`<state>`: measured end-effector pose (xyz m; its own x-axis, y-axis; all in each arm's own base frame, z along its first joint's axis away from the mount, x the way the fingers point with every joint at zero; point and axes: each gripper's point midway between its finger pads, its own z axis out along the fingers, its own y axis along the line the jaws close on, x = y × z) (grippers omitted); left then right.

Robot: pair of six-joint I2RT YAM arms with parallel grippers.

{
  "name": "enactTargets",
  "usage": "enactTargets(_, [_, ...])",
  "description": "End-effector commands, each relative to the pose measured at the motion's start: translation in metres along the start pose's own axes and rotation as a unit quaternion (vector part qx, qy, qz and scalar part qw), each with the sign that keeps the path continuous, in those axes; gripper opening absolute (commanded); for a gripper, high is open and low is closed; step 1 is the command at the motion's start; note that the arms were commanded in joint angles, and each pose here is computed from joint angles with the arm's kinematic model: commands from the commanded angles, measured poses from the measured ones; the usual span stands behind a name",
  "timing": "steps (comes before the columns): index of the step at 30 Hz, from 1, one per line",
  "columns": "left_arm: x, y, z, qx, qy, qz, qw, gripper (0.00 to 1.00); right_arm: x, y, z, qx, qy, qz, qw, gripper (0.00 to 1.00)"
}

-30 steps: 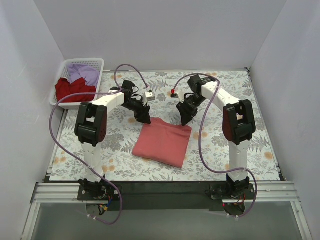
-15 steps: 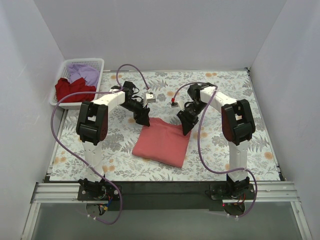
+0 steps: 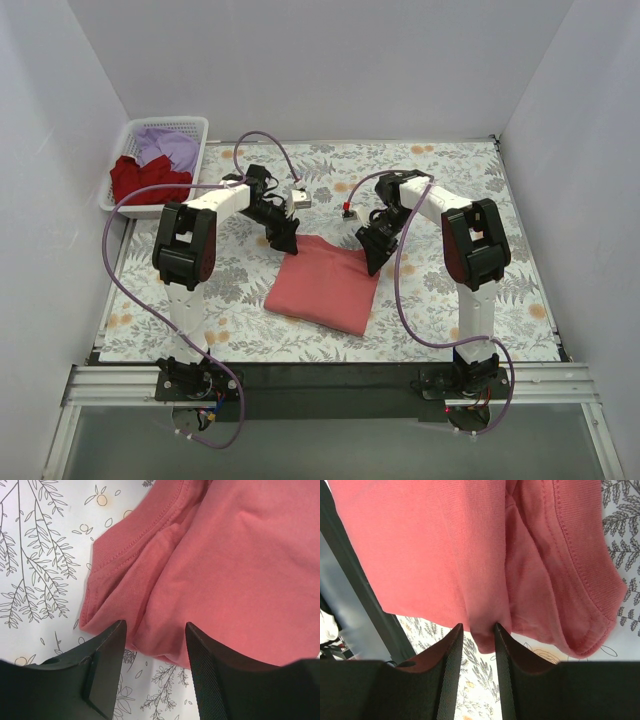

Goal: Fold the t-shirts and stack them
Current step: Fold the tshirt

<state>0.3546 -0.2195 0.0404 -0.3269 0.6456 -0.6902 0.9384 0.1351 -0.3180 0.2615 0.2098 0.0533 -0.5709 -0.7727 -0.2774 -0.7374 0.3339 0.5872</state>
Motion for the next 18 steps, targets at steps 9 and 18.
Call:
enactTargets(9, [-0.010,-0.005,-0.007,-0.004,-0.013,0.032,0.999,0.16,-0.003,0.010,-0.011,0.008,-0.003,-0.018,1.000,0.03])
enactTargets(18, [-0.027,-0.026,-0.025,-0.014,-0.036,0.046,0.998,0.00,-0.002,0.020,-0.018,0.009,-0.013,-0.019,1.000,0.01])
